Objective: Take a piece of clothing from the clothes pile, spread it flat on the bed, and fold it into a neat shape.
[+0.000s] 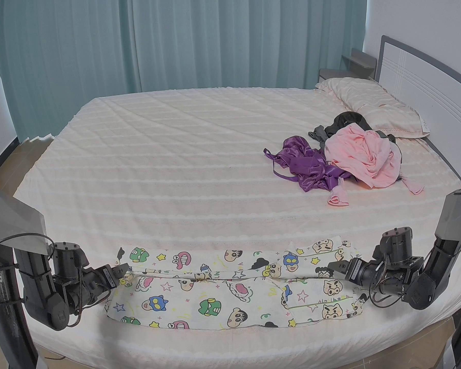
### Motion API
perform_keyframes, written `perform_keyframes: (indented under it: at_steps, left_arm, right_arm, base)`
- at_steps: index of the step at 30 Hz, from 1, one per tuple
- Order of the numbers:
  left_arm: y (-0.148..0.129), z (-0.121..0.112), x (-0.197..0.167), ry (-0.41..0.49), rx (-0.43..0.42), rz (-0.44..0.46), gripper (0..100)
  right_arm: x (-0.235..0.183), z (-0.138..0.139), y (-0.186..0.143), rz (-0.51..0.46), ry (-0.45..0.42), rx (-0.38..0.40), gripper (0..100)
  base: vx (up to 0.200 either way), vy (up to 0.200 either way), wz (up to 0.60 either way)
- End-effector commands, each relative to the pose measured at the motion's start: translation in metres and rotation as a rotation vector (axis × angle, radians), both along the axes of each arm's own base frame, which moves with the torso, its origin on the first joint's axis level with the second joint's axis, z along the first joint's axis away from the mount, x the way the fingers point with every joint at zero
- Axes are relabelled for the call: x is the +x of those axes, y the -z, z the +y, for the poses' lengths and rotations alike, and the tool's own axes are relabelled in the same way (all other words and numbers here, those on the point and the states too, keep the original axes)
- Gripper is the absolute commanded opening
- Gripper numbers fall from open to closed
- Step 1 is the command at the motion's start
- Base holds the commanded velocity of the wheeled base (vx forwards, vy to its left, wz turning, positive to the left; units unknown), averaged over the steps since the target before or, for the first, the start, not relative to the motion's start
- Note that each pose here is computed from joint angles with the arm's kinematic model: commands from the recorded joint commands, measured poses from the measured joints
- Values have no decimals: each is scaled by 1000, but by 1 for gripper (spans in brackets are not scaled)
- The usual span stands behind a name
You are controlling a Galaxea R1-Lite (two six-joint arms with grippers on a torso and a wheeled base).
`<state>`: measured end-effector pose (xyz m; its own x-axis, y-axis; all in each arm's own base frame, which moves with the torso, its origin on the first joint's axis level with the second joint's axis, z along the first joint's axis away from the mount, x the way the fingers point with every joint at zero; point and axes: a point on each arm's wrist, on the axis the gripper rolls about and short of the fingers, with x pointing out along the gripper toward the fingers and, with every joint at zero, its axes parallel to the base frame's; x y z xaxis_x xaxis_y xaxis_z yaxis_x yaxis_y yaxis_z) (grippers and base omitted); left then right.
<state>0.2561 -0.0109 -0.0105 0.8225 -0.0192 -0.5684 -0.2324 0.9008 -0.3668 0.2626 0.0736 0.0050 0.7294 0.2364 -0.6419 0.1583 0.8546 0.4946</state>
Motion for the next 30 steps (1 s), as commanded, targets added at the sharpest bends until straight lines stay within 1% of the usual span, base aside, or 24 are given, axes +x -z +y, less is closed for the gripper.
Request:
perform_keyframes:
  at_steps: [1,2,3,4,5,6,9,13,14,15,16,17,18,19,20,22,23,24,27,28,30]
  left_arm:
    - [-15,9,3,-37,-5,-68,100]
    - [-15,9,3,-37,-5,-68,100]
    - [-23,10,6,-46,-10,-103,100]
    - [-23,10,6,-46,-10,-103,100]
    - [-29,12,7,-50,-16,-126,100]
    - [-34,11,9,-34,-38,-150,100]
    - [-39,7,13,-4,-74,-153,100]
    - [-61,4,27,-12,-105,-166,100]
    - [-67,4,28,-13,-110,-143,100]
    - [-71,3,31,-14,-113,-90,100]
    - [-71,3,31,-14,-113,-90,100]
    - [-75,1,38,-15,-111,7,100]
    - [-75,1,39,-16,-108,39,100]
    - [-75,1,39,-16,-108,39,100]
    - [-72,-1,40,-5,-105,77,100]
    - [-71,-1,40,-4,-106,79,100]
    - [-60,-5,42,20,-108,119,100]
    - [-54,-8,44,29,-104,136,100]
    - [-44,-13,45,43,-98,159,100]
    - [-37,-19,44,65,-88,178,100]
    - [-28,-24,44,87,-71,206,100]
  right_arm:
    - [10,-7,-5,-51,47,7,100]
    - [10,-7,-5,-51,47,7,100]
    - [11,-8,-6,-65,53,10,100]
    - [11,-8,-6,-65,53,10,100]
    - [11,-8,-7,-67,54,12,100]
    - [11,-8,-6,-69,55,14,100]
    - [11,-8,-7,-70,56,16,100]
    - [12,-8,-7,-72,57,18,100]
    - [12,-8,-7,-74,57,19,100]
    - [13,-9,-8,-76,59,20,100]
    - [13,-9,-8,-76,59,20,100]
    - [16,-8,-8,-85,60,22,100]
    - [16,-8,-8,-85,60,22,100]
    - [16,-8,-8,-85,60,22,100]
    - [16,-7,-7,-84,57,22,100]
    - [16,-7,-7,-84,56,22,100]
    - [16,-6,-7,-84,54,22,100]
    - [16,-6,-7,-83,56,24,100]
    - [16,-6,-7,-82,55,24,100]
    - [16,-5,-7,-82,56,30,100]
    - [15,-5,-7,-80,55,30,100]
  base:
    - [0,0,0]
    - [0,0,0]
    - [0,0,0]
    - [0,0,0]
    - [0,0,0]
    - [0,0,0]
    - [0,0,0]
    - [0,0,0]
    - [0,0,0]
    - [0,0,0]
    - [0,0,0]
    - [0,0,0]
    - [0,0,0]
    - [0,0,0]
    - [0,0,0]
    - [0,0,0]
    - [0,0,0]
    - [0,0,0]
    - [0,0,0]
    - [0,0,0]
    - [0,0,0]
